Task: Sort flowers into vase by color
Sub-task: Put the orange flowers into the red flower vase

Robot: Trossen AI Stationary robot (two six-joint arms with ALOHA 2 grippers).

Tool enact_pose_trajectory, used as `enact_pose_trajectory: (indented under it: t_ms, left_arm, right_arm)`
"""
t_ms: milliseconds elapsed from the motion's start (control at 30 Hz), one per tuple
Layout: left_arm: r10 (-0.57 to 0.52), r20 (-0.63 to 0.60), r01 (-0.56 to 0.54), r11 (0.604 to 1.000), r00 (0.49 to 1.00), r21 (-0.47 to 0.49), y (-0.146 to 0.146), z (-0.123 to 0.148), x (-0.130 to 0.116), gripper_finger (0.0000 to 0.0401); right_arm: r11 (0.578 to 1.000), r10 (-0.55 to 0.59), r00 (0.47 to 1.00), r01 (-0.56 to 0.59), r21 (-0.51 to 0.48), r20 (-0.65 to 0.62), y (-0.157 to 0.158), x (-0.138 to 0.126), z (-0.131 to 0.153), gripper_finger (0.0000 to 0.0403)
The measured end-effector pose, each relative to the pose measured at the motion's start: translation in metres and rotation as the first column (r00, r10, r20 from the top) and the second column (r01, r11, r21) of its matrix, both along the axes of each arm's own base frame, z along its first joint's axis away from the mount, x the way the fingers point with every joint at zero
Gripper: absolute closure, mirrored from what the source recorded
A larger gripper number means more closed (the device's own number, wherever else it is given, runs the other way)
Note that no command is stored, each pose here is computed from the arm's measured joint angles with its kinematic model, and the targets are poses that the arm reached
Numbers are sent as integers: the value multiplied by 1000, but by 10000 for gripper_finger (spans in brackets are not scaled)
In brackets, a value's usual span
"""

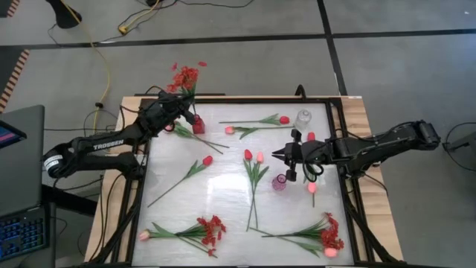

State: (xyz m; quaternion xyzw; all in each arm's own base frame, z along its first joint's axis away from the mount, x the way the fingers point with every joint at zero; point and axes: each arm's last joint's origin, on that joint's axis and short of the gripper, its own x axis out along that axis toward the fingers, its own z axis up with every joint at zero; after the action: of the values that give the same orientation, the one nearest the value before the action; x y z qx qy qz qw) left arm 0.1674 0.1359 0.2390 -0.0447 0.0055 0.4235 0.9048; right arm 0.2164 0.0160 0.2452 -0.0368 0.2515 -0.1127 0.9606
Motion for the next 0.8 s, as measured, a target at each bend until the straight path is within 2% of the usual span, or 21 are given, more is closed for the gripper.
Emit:
enact_pose_trajectory:
  t_ms: [333,500,800]
  left_arm:
    - [-3,-82,-3,997,997,-74,9,-24,12,388]
    - [-9,-79,2,997,997,-81,9,-24,12,387]
    - [-42,-120,27,993,992,-119,7,-29,12,351]
  right_arm:
    - [1000,-6,1000,6,9,-15,0,-1,-2,341]
    - [1000,-6,1000,6,9,-16,0,-1,-2,341]
    - [1000,-6,1000,6,9,-16,0,-1,-2,341]
